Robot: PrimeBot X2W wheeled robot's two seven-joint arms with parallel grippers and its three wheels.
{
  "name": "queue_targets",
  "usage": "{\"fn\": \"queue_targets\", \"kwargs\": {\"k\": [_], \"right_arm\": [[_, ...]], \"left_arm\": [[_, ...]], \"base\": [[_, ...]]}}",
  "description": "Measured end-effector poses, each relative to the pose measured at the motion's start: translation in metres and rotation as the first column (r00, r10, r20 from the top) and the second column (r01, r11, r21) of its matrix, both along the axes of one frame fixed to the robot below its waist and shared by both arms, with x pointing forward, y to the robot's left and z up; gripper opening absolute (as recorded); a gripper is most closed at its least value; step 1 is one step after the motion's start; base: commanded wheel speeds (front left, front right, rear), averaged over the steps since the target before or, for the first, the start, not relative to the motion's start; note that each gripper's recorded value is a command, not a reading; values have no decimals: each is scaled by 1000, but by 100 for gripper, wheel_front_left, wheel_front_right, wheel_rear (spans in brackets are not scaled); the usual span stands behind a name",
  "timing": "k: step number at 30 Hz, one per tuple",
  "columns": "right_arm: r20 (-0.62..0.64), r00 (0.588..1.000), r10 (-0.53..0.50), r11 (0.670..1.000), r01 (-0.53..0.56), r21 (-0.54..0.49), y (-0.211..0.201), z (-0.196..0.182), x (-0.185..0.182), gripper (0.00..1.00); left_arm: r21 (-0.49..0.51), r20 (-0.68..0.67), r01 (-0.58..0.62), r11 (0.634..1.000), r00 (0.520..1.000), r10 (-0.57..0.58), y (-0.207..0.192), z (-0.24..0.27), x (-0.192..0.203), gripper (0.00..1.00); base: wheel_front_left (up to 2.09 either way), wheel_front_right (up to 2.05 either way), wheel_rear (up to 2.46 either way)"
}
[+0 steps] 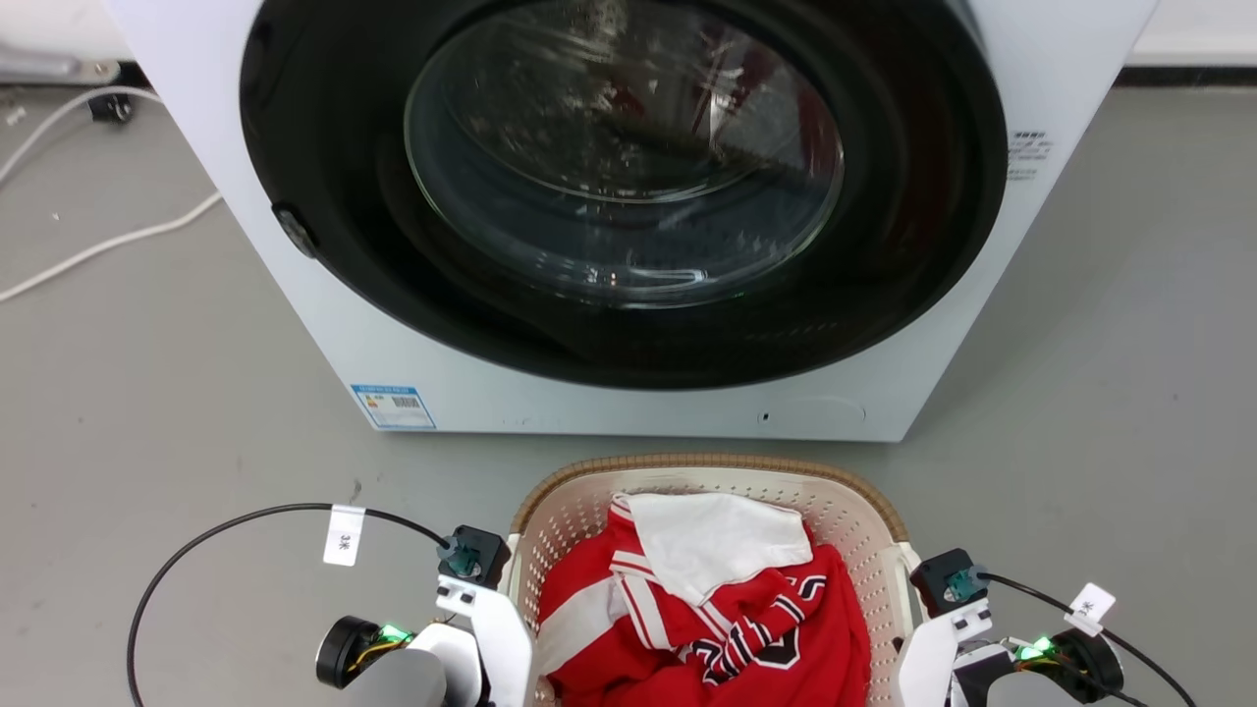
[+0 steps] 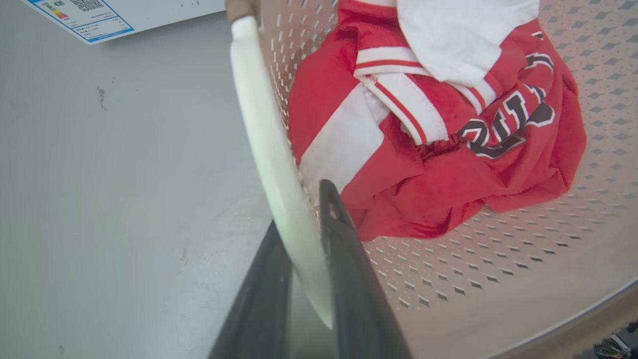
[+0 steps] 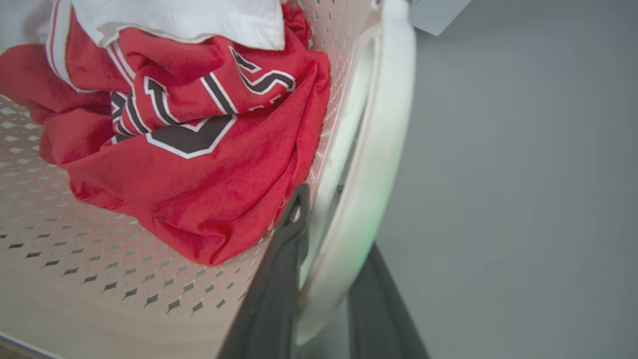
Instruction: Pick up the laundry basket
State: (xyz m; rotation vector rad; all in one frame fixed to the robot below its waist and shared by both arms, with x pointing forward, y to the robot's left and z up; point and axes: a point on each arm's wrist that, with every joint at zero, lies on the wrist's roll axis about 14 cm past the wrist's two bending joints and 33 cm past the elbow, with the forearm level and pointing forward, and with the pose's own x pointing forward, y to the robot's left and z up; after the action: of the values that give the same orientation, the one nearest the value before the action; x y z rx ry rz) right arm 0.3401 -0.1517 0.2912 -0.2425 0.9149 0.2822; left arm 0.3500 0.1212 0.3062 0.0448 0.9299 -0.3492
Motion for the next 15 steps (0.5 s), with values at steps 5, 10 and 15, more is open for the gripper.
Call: {"fn": "queue_targets", "kwargs": {"k": [5, 10, 15], "right_arm": [[33, 999, 18, 1000, -19, 21, 10, 13, -1, 0], [28, 999, 23, 999, -24, 35, 15, 19, -14, 0], [32, 999, 26, 999, -28, 41, 18, 25, -18, 0]], "left_arm": [[5, 31, -22, 1000, 999, 22, 8, 13, -1, 0], [7, 35, -40, 999, 999, 40, 13, 17, -13, 0], [9, 48, -45, 999, 998, 44, 15, 25, -11, 0]], "base": [[0, 0, 0], [0, 0, 0], [0, 0, 0]]}}
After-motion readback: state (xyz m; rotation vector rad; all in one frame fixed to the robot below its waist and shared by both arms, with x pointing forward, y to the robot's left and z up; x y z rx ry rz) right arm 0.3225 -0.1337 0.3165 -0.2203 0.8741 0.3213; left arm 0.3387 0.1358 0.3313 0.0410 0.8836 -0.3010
